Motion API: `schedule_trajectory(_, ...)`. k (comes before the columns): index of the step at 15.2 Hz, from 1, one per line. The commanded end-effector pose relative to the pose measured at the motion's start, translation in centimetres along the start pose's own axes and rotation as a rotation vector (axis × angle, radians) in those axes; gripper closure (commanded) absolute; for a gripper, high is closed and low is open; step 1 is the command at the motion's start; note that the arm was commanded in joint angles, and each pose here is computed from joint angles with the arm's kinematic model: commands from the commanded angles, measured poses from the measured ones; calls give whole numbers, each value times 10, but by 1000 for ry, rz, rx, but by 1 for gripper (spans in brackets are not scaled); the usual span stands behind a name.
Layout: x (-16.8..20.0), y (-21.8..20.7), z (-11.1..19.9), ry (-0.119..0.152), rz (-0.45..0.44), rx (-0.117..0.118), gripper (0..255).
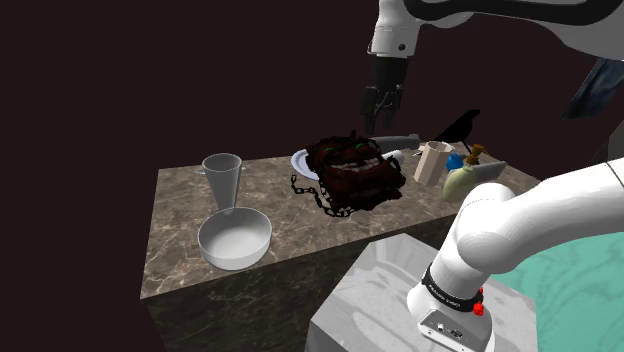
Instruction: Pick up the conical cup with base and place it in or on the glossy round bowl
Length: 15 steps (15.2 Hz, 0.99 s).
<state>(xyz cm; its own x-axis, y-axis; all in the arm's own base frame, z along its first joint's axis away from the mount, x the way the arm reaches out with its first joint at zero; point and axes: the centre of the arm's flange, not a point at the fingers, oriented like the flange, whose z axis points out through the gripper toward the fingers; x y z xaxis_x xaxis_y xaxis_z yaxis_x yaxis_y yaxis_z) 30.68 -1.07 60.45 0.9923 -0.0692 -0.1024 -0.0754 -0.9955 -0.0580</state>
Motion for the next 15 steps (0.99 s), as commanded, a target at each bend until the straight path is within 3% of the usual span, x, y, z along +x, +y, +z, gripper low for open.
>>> schedule_trajectory(1,0,0,0,0,0,0,0)
schedule_trajectory(15,145,-66,66,75,32,45,0)
